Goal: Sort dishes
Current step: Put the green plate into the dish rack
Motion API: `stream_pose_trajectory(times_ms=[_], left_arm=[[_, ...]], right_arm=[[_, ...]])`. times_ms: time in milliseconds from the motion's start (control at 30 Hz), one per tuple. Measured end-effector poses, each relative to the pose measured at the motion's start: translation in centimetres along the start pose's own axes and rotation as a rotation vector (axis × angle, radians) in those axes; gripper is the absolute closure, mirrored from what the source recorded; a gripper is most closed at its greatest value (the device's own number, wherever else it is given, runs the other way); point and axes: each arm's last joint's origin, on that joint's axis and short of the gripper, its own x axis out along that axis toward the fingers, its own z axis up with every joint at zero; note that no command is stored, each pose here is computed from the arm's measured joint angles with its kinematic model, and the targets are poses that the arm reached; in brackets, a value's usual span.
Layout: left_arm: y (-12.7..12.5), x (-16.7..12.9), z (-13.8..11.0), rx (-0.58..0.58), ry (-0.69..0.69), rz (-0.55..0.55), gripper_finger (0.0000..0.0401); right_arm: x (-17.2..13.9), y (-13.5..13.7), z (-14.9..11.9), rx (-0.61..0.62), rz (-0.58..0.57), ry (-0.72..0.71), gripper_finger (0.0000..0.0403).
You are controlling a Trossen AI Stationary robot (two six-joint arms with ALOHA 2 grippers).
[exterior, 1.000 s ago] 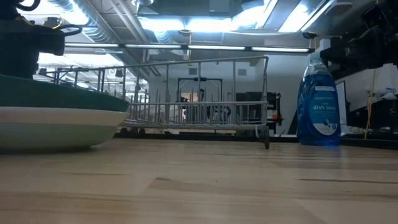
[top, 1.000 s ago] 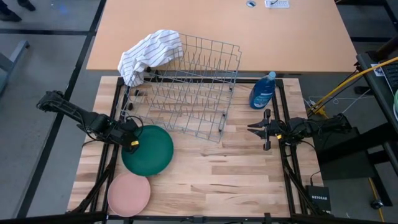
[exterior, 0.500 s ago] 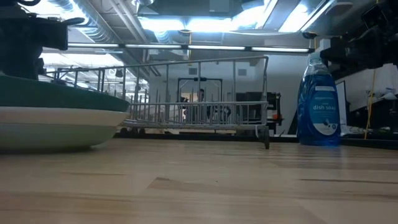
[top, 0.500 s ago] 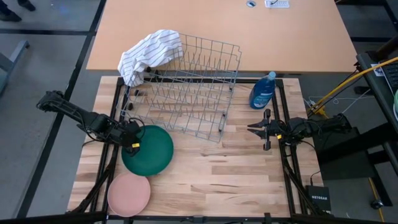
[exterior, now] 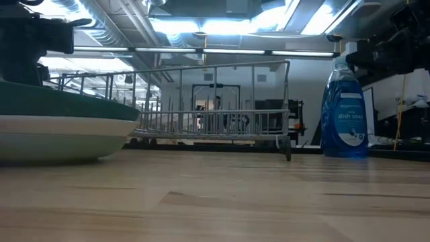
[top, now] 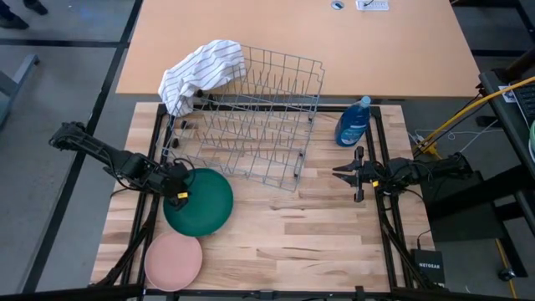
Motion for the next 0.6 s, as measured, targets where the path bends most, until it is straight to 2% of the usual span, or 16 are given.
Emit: stream_pose_trajectory(times_ms=[133, 367, 467, 600], left_arm=[[-0.1, -0.7, 0.3, -0.009, 0.000, 0.003, 0.0255], [-0.6, -3.5, 1.9, 0.104, -0.083, 0.020, 0.0270], [-0.3, -4.5, 2.2, 0.100, -0.109, 0.070, 0.0274], [0.3, -4.7, 1.8, 0.076, -0.068, 0.142, 0.0279]], right_arm=[[0.0, 0.0, 0.0, 0.000, 0.000, 0.000, 0.0331], [0.0, 0.0, 0.0, 0.000, 0.000, 0.000, 0.0331], [0.0, 0.0, 0.0, 0.000, 0.000, 0.000, 0.0331], [0.0, 0.0, 0.0, 0.000, 0.000, 0.000, 0.0331]])
